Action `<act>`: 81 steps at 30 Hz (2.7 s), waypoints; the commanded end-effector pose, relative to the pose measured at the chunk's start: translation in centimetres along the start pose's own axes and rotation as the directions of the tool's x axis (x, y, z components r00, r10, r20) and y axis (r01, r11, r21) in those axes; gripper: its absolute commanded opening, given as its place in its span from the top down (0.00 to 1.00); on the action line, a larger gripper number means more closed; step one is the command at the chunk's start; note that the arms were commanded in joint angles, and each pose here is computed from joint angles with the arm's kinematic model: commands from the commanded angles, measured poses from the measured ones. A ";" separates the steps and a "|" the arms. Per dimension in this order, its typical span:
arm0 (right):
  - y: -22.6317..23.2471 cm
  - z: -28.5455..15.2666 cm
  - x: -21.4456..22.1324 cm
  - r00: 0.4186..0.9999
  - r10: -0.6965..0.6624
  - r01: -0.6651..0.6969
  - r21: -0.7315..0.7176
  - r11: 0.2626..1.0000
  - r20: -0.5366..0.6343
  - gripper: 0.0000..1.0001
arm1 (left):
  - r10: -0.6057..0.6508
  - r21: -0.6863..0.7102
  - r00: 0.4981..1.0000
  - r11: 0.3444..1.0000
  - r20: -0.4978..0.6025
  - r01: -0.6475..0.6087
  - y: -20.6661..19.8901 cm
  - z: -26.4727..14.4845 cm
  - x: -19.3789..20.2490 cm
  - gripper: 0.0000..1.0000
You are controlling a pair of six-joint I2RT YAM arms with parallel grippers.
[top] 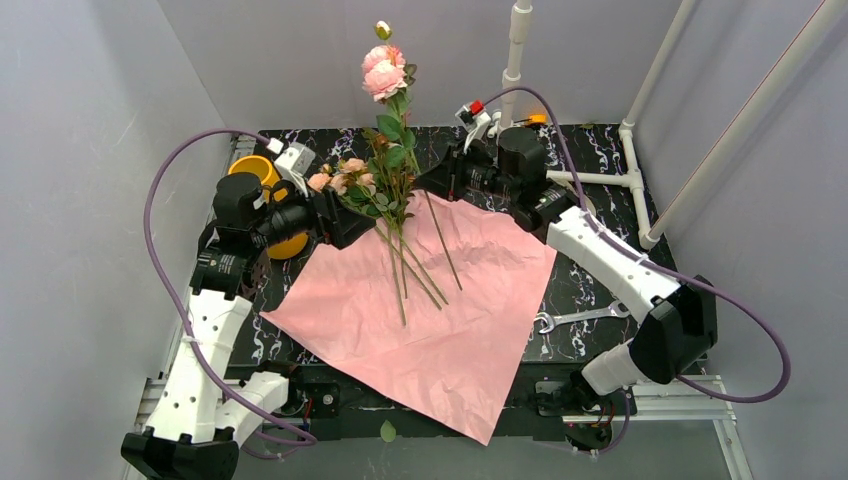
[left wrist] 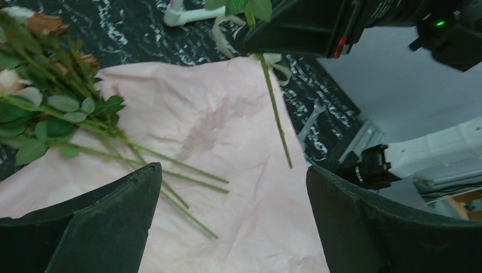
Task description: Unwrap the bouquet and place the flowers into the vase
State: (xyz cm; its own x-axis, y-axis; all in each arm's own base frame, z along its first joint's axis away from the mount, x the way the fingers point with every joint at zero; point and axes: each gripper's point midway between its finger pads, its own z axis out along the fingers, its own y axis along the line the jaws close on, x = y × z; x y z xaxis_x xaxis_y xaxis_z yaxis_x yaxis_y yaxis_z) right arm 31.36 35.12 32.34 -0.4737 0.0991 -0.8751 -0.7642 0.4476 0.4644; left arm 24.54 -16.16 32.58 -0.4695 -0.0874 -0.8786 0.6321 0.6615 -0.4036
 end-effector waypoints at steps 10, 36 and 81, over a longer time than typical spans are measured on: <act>11.4 -2.4 1.5 0.998 0.002 -0.033 -0.464 0.885 -0.068 0.99 | -0.179 0.280 0.970 0.951 0.164 0.128 -4.8 0.8 -6.6 0.12; 9.4 -3.0 3.8 0.981 -0.164 0.117 -0.352 0.929 -0.108 0.02 | 0.184 -0.168 0.966 0.974 0.181 -0.154 -2.0 -4.7 -10.4 1.00; 2.8 -4.2 5.5 0.941 -0.297 0.282 -0.111 0.953 -0.161 0.02 | 0.257 -0.759 0.958 0.647 0.128 -0.072 19.2 -9.5 -19.9 1.00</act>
State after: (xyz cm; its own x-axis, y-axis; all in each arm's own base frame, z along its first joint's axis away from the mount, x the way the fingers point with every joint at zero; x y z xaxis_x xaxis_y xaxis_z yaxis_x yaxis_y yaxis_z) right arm 24.91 33.37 29.26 -0.3278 -0.1770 -0.9280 -0.8948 0.3732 0.2449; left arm 39.24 5.69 46.66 -0.1868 0.0672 -0.9801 -0.0641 0.9947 0.0804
